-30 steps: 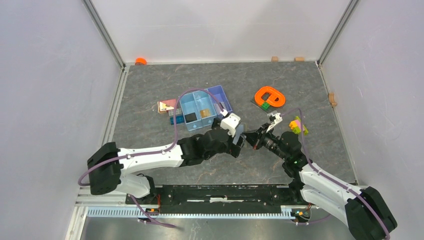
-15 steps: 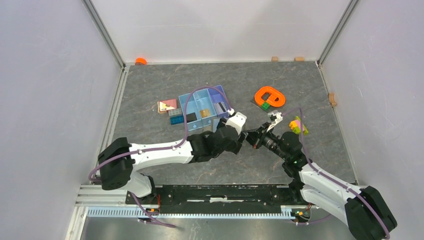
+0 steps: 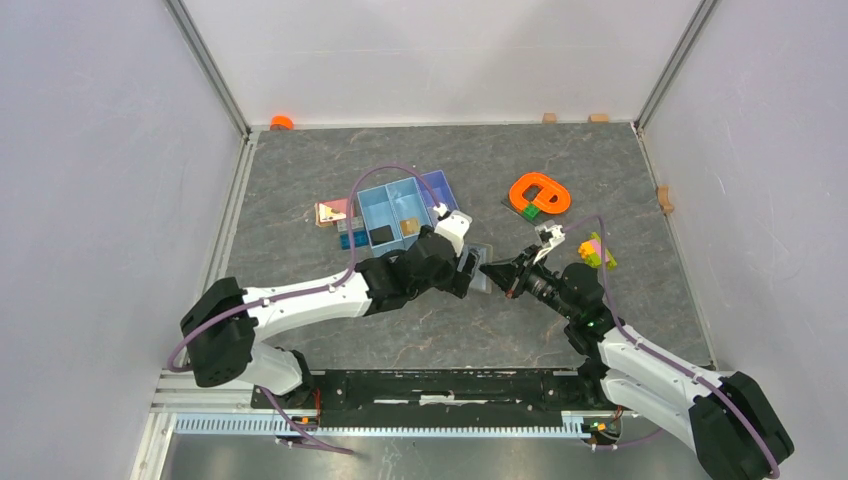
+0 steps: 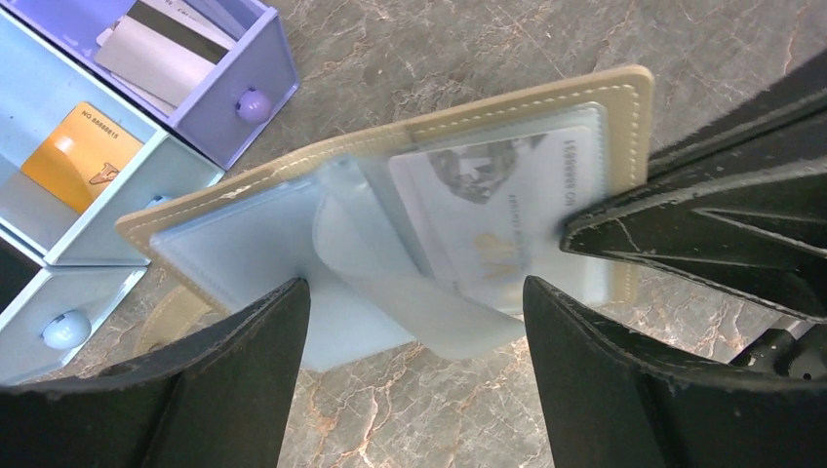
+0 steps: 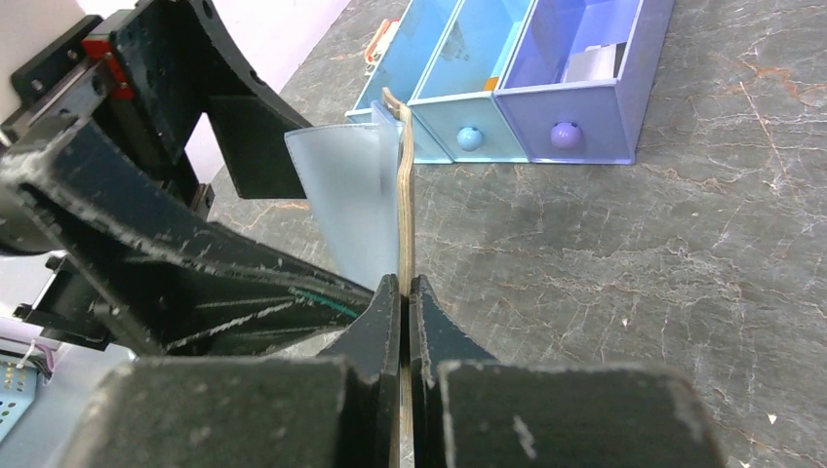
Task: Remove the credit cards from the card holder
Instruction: Remove the credit card from the card holder.
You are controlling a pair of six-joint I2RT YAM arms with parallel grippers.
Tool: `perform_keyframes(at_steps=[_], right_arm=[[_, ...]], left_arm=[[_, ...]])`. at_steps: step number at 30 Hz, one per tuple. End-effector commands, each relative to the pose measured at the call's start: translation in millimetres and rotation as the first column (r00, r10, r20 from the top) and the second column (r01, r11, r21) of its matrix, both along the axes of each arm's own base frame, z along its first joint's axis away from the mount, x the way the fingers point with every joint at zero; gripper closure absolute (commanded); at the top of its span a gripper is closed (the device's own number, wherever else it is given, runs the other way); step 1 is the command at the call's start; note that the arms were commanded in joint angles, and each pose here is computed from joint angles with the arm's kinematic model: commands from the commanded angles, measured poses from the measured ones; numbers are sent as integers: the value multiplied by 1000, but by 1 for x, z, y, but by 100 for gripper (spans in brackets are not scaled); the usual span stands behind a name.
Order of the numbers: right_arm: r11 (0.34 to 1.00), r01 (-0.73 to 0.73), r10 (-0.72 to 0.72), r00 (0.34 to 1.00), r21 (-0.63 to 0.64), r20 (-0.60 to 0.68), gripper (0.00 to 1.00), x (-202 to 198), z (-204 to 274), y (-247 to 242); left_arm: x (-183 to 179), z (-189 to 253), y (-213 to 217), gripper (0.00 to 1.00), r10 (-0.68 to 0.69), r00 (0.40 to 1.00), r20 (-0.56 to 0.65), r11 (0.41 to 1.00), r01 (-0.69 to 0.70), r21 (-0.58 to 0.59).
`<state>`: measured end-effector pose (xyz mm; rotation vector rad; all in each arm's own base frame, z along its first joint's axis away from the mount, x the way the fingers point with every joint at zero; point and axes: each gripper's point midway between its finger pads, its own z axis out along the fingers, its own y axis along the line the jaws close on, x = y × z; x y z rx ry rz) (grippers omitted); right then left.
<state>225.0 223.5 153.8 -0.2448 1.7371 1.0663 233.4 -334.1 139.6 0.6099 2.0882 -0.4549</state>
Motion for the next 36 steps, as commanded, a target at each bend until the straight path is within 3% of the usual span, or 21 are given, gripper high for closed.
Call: perform_keyframes(at_steps=[1,9,12,16,25,29,36], right_arm=[[999,-25,23,999,33,47,100,0,18,5],[1000,5,-6,999,24,44,100,4,17,0],[1000,11,-12,999,29,52,100,4,20,-2],[999,21,-23,998,24,51,100,6,20,-6],[971,-140,137,990,196,30,100,-11,34,-4],[964,-151,149,989,217,26,100,-11,37,-6],[973,-81,79,997,215,20,100,-3,34,-17]], left_arm=[[9,6,6,17,47,998,-37,997,-50,-63],[34,5,50,21,214,974,-81,968,-222,-114],[37,7,57,14,233,968,-90,960,-244,-140],[34,8,54,0,201,973,-113,954,-221,-201],[27,19,37,0,55,989,-136,925,-102,-365],[23,20,33,0,13,988,-155,908,-77,-412],[29,18,51,0,116,979,-167,908,-173,-382]])
